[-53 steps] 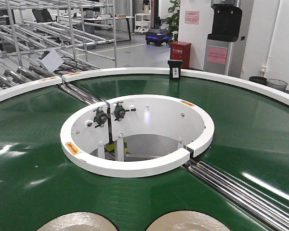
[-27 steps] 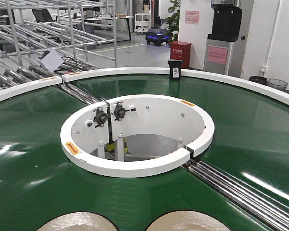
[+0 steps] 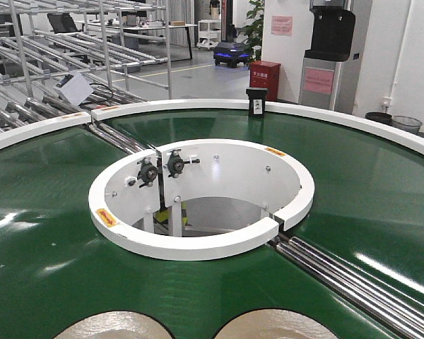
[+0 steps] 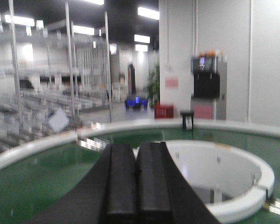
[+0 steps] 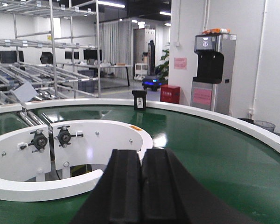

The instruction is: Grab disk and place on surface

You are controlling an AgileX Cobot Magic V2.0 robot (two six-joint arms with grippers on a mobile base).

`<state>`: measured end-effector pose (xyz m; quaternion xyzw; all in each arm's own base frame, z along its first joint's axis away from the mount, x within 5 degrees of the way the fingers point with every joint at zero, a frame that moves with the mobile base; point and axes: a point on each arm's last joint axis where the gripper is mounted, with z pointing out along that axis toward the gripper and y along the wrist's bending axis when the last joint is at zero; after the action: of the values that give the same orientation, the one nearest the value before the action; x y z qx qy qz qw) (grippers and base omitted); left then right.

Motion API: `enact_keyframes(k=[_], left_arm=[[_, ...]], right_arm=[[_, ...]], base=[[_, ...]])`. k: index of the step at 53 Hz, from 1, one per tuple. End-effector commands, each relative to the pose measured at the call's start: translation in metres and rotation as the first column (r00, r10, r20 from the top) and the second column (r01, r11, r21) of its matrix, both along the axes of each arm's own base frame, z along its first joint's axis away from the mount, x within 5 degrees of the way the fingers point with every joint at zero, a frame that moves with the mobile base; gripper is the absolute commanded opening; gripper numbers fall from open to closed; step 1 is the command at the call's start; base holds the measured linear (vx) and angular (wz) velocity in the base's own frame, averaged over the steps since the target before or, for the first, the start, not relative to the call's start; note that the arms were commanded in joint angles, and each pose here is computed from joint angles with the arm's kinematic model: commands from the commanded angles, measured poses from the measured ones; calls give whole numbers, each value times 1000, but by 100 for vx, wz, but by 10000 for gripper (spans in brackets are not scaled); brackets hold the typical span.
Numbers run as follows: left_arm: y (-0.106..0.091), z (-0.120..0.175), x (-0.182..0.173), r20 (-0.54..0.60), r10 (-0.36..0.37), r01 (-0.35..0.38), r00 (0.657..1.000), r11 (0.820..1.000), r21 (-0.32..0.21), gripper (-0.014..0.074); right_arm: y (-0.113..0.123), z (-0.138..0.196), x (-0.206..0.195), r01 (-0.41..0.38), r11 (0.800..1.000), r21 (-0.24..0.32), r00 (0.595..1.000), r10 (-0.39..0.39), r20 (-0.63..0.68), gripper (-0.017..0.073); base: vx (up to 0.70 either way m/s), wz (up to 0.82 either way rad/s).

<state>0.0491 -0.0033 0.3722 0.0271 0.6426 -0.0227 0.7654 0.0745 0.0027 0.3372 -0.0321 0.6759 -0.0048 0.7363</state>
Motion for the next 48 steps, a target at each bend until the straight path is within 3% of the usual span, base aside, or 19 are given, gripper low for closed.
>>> enact_keyframes(k=[1,12,21,31,38,43,48], left_arm=[[-2,15,18,-41,-6,5,999,1000,-6,-8],[-5,-14,65,-266,-2,6,964,1000,11,11],[-8,-52,100,-533,9,10,846,999,33,140],[-10,-74,129,-629,14,15,777,999,41,357],[-12,-86,145,-661,15,17,750,999,42,434],[-14,-94,155,-684,2,8,730,1000,11,442],[-15,-108,163,-740,-24,-40,672,997,-69,442]], right_arm=[[2,19,21,-2,1000,-18,1000,2,2,-2],[5,-6,68,-5,1000,31,977,12,-211,11],[6,-24,92,-1,999,36,946,12,-324,71],[7,-33,101,0,999,32,930,12,-367,242],[7,-34,103,0,999,32,928,12,-372,403],[7,-34,103,0,999,32,928,12,-372,491],[7,-34,103,0,1000,31,928,12,-372,547]], base=[[0,0],[0,0],[0,0],[0,0],[0,0],[0,0],[0,0]])
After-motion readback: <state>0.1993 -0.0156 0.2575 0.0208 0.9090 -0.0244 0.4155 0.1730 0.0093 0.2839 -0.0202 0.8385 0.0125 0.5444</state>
